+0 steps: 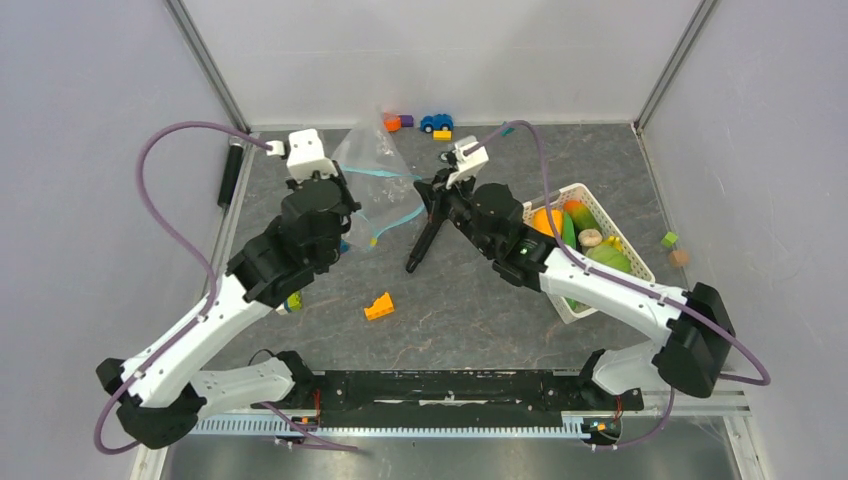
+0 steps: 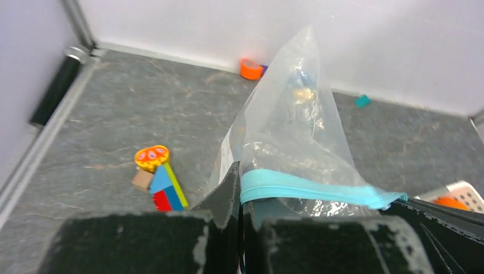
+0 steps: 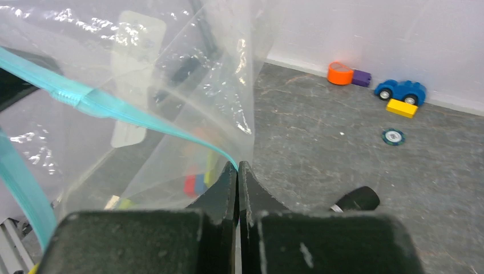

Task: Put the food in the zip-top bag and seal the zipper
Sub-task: Open the zipper of the food storage bag at the center of the board.

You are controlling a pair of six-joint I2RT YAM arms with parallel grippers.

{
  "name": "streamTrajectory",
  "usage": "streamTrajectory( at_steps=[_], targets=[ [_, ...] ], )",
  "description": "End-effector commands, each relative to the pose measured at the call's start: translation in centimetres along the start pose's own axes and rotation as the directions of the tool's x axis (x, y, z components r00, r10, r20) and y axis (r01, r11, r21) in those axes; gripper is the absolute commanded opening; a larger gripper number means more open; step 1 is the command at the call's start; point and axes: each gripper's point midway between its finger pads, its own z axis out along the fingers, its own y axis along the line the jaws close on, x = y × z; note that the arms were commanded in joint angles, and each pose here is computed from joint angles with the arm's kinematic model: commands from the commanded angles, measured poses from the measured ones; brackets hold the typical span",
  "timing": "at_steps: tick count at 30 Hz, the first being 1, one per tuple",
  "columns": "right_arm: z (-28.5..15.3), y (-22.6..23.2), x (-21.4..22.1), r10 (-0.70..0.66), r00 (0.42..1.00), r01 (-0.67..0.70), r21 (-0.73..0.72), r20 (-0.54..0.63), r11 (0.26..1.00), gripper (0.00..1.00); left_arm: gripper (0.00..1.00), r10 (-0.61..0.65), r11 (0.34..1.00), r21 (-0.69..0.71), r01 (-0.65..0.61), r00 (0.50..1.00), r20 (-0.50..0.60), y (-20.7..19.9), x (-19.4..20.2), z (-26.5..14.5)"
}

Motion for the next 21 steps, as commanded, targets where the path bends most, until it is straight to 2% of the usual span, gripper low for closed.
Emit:
streamTrajectory(
  at_steps=[1, 5, 8, 11, 13, 16, 17, 19, 21],
  targets=[
    [2.0, 0.3, 0.0, -0.028, 0.999, 0.028, 0.014, -0.018, 0.999, 0.00, 0.02, 0.136, 0.977, -0.165, -0.136, 0.991, -0.011, 3.9, -0.1, -0.7],
    [2.9, -1.7, 4.2, 0.006, 0.994, 0.002, 0.069, -0.109, 0.998, 0.00, 0.02, 0.188, 0.973, -0.106, -0.205, 0.970, -0.156, 3.0, 5.9, 0.2],
    [2.6, -5.4, 8.6, 0.041, 0.980, -0.004, 0.185, -0.197, 0.983, 0.00, 0.02, 0.198, 0.975, -0.039, -0.219, 0.935, -0.293, 1.8, 11.6, 0.6],
    [1.3, -9.5, 11.4, 0.040, 0.968, 0.046, 0.332, -0.249, 0.942, 0.01, 0.02, 0.179, 0.983, 0.041, -0.177, 0.910, -0.375, -0.1, 15.3, 0.8],
    [0.4, -11.8, 12.4, 0.030, 0.959, 0.093, 0.413, -0.282, 0.906, 0.05, 0.02, 0.163, 0.986, 0.084, -0.141, 0.904, -0.395, -1.4, 16.3, 1.0],
    [-0.7, -13.3, 12.6, 0.002, 0.951, 0.149, 0.464, -0.309, 0.873, 0.20, 0.02, 0.122, 0.987, 0.144, -0.069, 0.909, -0.399, -3.6, 16.4, 1.2],
    [-0.8, -13.1, 12.4, -0.001, 0.952, 0.147, 0.453, -0.306, 0.879, 0.27, 0.02, 0.112, 0.985, 0.163, -0.050, 0.911, -0.397, -4.3, 16.4, 1.3],
    [-0.8, -12.2, 12.2, -0.003, 0.956, 0.125, 0.403, -0.292, 0.907, 0.51, 0.02, 0.089, 0.984, 0.174, -0.023, 0.919, -0.384, -5.1, 16.0, 1.6],
    [-0.7, -11.2, 12.2, 0.011, 0.963, 0.087, 0.348, -0.270, 0.933, 0.63, 0.02, 0.070, 0.984, 0.177, -0.002, 0.924, -0.376, -5.6, 15.5, 1.8]
  ],
)
